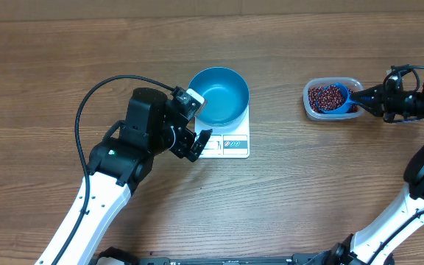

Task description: Scoop item into bowl and weigh 150g on scale

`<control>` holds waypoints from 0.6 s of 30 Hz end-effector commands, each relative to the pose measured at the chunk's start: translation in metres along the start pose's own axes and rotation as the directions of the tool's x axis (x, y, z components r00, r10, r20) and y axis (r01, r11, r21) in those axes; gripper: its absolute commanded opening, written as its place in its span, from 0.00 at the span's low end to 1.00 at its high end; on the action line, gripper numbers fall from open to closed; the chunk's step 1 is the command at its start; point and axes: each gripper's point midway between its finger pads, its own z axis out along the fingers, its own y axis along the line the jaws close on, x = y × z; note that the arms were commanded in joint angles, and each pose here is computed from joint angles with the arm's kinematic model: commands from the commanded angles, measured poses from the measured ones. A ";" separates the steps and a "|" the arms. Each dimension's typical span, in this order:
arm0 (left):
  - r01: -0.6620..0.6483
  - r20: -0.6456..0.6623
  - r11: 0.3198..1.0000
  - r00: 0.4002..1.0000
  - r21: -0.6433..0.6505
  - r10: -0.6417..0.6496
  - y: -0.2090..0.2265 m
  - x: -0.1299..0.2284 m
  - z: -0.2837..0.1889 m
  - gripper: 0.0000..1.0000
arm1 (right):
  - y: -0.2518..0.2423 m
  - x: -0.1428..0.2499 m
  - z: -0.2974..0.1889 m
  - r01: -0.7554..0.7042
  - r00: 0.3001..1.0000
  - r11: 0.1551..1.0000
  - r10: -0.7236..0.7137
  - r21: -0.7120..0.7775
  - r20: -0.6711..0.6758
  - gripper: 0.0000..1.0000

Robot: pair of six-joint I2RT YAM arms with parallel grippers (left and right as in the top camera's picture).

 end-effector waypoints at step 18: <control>0.006 0.028 1.000 1.000 0.002 -0.006 -0.001 -0.011 -0.003 1.00 | 0.011 0.001 -0.002 -0.018 1.000 0.995 0.018 -0.099 0.006 0.04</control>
